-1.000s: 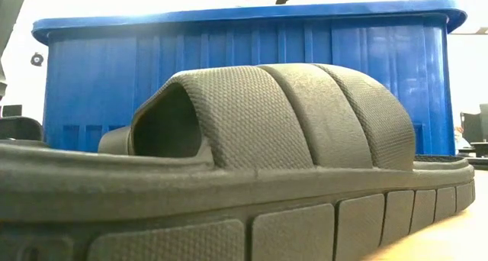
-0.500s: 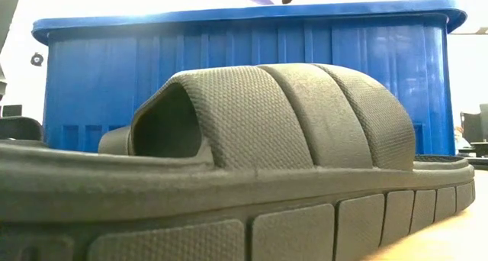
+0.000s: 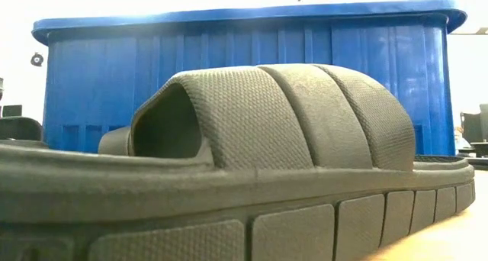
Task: Pick and place slides into bin
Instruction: Put the pink slide into the blue bin
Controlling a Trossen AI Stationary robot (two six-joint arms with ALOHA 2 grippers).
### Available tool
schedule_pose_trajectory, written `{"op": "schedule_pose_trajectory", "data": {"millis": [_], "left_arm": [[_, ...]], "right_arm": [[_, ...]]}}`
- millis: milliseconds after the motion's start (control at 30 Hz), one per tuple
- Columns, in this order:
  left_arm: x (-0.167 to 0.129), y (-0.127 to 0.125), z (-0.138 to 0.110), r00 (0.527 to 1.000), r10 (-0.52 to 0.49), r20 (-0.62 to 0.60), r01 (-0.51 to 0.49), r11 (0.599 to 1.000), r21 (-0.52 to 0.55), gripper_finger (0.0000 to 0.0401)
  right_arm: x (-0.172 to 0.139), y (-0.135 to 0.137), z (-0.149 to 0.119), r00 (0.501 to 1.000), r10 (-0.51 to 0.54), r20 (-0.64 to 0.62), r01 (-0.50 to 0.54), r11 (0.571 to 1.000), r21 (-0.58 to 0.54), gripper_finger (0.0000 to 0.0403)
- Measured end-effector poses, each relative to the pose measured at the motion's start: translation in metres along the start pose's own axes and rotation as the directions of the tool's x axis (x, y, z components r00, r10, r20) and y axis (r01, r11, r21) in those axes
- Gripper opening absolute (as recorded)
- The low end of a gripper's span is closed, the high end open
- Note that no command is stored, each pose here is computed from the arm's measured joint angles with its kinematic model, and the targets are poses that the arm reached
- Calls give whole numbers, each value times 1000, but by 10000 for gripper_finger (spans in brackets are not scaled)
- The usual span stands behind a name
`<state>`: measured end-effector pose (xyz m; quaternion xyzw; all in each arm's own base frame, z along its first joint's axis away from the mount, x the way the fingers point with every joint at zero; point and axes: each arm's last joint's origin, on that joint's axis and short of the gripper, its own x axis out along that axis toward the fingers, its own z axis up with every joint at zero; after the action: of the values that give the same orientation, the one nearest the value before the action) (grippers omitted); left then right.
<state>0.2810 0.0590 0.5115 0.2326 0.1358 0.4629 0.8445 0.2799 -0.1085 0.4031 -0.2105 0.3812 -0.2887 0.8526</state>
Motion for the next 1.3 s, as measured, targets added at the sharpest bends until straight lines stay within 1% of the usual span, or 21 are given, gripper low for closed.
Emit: {"op": "schedule_pose_trajectory", "data": {"millis": [67,133,233,300,400,600,767,1100,1200,1300], "left_arm": [[-7,8,-3,1000,27,-9,-27,999,-21,244],[-10,12,-8,999,42,-24,-43,998,-40,244],[-17,18,-14,999,39,-25,-41,995,-88,244],[-24,25,-16,999,46,-17,-47,992,-115,244],[-30,31,-21,999,51,-11,-52,991,-126,244],[-31,29,-28,999,44,-26,-47,993,-106,244],[-32,31,-27,998,62,-30,-65,992,-111,244],[-30,28,-28,998,59,-34,-62,993,-102,245],[-30,28,-28,998,59,-34,-62,993,-102,245],[-30,28,-28,998,59,-34,-62,993,-101,245]], "right_arm": [[8,6,-7,1000,14,-27,-13,1000,18,11],[18,14,-14,999,23,-45,-21,999,50,11],[33,27,-26,997,28,-68,-22,996,92,11],[41,34,-33,996,13,-83,-3,993,121,11],[51,44,-45,993,-11,-114,29,987,157,11],[64,60,-65,985,-34,-170,76,966,247,11],[74,71,-76,988,-41,-149,82,955,285,11],[88,88,-98,990,-55,-133,91,953,288,11],[89,91,-102,981,-118,-155,157,948,277,11],[91,94,-107,977,-134,-165,175,948,267,11]]}}
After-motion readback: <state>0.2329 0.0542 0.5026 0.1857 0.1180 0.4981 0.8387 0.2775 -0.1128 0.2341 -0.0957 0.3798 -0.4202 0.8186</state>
